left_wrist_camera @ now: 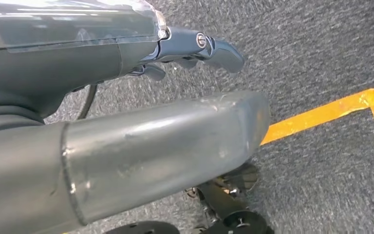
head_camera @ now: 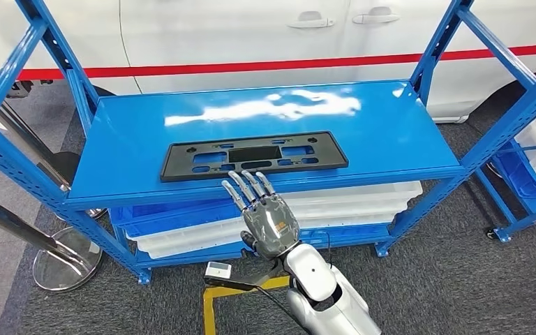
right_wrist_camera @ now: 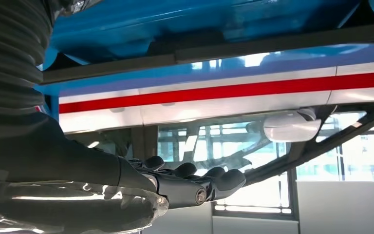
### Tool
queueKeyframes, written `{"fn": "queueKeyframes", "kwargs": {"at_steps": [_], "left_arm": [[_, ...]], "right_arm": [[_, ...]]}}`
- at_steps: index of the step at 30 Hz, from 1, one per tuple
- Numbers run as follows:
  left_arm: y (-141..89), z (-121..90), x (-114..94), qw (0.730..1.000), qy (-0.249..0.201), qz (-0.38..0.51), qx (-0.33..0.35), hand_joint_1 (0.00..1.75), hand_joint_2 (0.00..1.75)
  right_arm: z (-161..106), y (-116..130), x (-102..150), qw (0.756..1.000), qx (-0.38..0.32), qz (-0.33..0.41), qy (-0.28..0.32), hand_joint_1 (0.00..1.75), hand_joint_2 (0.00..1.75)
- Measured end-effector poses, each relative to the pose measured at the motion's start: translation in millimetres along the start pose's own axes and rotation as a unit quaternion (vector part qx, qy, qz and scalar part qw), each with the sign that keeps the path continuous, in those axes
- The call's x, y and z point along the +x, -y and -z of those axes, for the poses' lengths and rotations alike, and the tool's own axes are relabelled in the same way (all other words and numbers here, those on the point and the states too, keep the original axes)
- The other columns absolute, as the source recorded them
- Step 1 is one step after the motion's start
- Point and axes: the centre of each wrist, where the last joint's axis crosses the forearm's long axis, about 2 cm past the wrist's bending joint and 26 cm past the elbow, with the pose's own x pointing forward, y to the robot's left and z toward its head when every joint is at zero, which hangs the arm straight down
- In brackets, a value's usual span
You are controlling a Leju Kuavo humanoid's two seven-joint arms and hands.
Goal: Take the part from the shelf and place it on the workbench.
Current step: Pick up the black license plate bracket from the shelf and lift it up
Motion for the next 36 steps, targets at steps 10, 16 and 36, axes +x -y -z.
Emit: {"fn": "queueKeyframes", "kwargs": {"at_steps": [10, 16, 36], "left_arm": [[-2.5, 1.4, 1.9, 1.000, 0.000, 0.002, 0.003, 0.00, 0.00], [-5.5, 1.2, -0.3, 1.000, -0.004, 0.003, 0.005, 0.00, 0.00], [-9.2, 2.2, 0.5, 1.000, -0.006, 0.009, 0.013, 0.00, 0.00]], "right_arm": [[2.3, 2.6, -1.8, 1.000, -0.004, -0.001, -0.002, 0.00, 1.75], [2.8, 1.3, -1.3, 1.000, 0.003, -0.002, -0.004, 0.00, 1.75], [-2.0, -8.1, -2.0, 1.000, 0.023, -0.017, -0.008, 0.00, 1.75]]}}
